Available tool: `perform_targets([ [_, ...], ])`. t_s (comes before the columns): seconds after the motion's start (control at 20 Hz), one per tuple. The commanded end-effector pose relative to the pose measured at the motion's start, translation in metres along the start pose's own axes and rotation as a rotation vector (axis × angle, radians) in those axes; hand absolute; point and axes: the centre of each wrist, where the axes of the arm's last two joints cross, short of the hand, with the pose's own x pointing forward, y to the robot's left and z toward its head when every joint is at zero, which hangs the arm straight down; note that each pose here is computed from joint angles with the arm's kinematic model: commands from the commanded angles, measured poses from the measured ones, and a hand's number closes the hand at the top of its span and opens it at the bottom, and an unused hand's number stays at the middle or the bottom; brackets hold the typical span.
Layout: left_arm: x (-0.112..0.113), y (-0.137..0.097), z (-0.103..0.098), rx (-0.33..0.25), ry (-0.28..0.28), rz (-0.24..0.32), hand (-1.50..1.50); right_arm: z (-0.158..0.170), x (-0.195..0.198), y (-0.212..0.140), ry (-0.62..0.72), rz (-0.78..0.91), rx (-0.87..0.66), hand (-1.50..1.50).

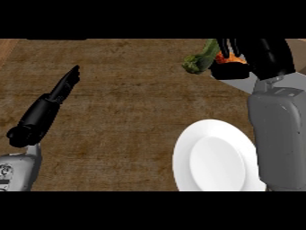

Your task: Pick the croissant from the plate and place it in the cardboard box

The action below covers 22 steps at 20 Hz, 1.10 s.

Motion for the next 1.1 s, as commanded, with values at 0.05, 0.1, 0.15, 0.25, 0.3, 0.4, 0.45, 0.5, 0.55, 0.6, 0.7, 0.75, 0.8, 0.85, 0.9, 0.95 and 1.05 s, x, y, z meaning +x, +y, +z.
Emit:
perform_targets([
  [0.05,-0.003,-0.009,0.014,-0.004,-0.004,0.001,0.0,-0.032,-0.045,-0.03,0.12,-0.029,-0.065,1.5],
  [0.1,-0.014,0.012,-0.004,-0.003,-0.002,-0.006,0.0,-0.037,-0.056,-0.028,0.129,-0.019,-0.049,1.5],
  [0.15,0.001,0.007,-0.013,-0.005,-0.01,0.006,0.0,-0.03,-0.072,-0.039,0.136,0.029,-0.049,1.5],
  [0.25,0.005,0.0,0.005,-0.015,-0.002,0.018,0.0,-0.036,-0.099,-0.046,0.155,0.141,0.002,1.5],
  [0.3,0.0,-0.014,-0.015,-0.009,-0.011,-0.002,0.0,-0.039,-0.095,-0.025,0.14,0.154,0.038,1.5],
  [0.4,0.005,0.012,-0.009,-0.016,-0.024,0.007,0.0,-0.042,-0.112,-0.042,0.195,0.177,0.12,1.5],
  [0.45,0.011,0.001,-0.023,0.016,-0.011,-0.004,0.0,-0.044,-0.115,-0.053,0.225,0.172,0.185,1.5],
  [0.5,-0.007,0.005,0.001,-0.031,-0.011,-0.008,0.0,-0.044,-0.122,-0.042,0.258,0.185,0.26,1.5],
  [0.55,-0.003,-0.003,-0.003,-0.013,-0.02,-0.008,0.0,-0.044,-0.133,-0.04,0.277,0.179,0.288,1.5],
  [0.6,-0.008,0.0,0.002,-0.018,-0.02,-0.006,0.0,-0.046,-0.134,-0.047,0.284,0.18,0.339,1.5],
  [0.7,0.01,-0.002,-0.005,-0.032,-0.019,0.001,0.0,-0.035,-0.162,-0.063,0.292,0.16,0.385,1.5],
  [0.75,0.003,0.003,-0.005,-0.027,-0.029,-0.01,0.0,-0.042,-0.158,-0.04,0.285,0.176,0.392,1.5],
  [0.8,0.004,-0.017,-0.01,-0.023,-0.021,-0.009,0.0,-0.03,-0.175,-0.049,0.287,0.176,0.434,1.5],
  [0.85,0.003,-0.026,0.001,-0.024,-0.019,0.009,0.0,-0.029,-0.175,-0.036,0.286,0.206,0.477,1.5],
  [0.9,0.006,-0.002,-0.002,-0.031,-0.038,0.013,0.0,-0.033,-0.18,-0.062,0.305,0.221,0.502,1.5],
  [0.95,0.011,-0.014,-0.017,-0.031,-0.025,0.015,0.0,-0.036,-0.18,-0.053,0.333,0.246,0.525,1.5],
  [1.05,0.012,-0.008,-0.013,-0.034,-0.037,0.009,0.0,-0.034,-0.188,-0.056,0.372,0.234,0.572,1.5],
])
